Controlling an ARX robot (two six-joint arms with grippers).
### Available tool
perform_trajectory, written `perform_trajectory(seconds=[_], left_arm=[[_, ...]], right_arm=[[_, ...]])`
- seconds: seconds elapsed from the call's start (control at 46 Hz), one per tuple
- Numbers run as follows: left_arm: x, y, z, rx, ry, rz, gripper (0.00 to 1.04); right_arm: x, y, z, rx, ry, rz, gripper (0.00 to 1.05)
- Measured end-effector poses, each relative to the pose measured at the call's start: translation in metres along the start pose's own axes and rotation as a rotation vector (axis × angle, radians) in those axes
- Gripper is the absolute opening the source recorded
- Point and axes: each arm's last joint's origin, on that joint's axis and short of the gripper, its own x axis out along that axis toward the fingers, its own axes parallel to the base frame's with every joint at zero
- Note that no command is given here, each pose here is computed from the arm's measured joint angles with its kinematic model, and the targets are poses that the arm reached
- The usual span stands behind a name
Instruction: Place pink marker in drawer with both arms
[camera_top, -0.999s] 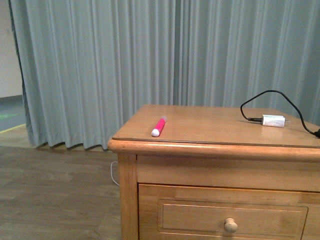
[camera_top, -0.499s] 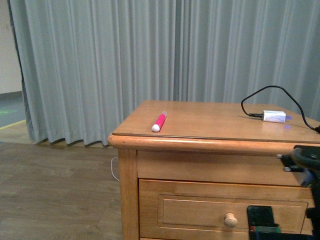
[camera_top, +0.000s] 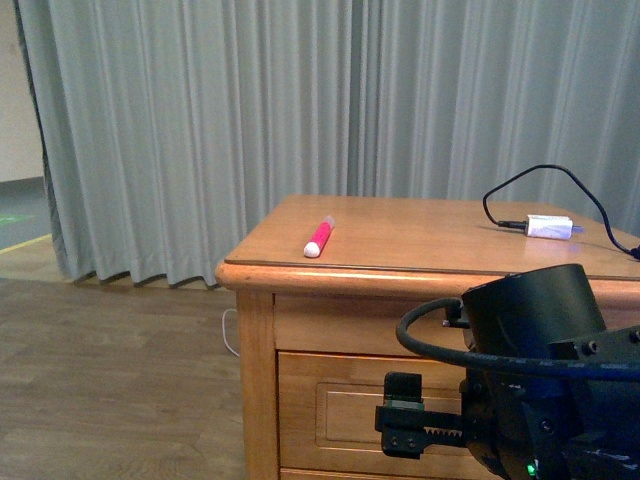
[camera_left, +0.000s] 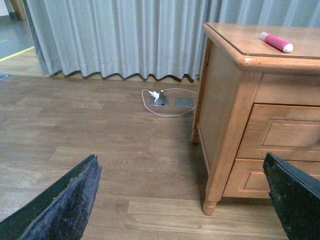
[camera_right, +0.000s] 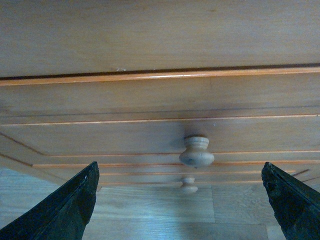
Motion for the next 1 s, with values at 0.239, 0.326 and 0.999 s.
perform_trajectory(seconds=[0.239, 0.326, 0.999], left_arm=[[0.0, 0.0, 0.0, 0.0, 0.0, 0.0, 0.99], [0.0, 0.0, 0.0, 0.0, 0.0, 0.0, 0.99], [0.0, 0.0, 0.0, 0.0, 0.0, 0.0, 0.99]], right_arm=[[0.018, 0.001, -0.004, -0.026, -0.022, -0.008, 0.96], [0.024, 0.001, -0.009, -0.035, -0.012, -0.004, 0.96], [0.05, -0.007, -0.018, -0.044, 0.015, -0.025, 0.96]])
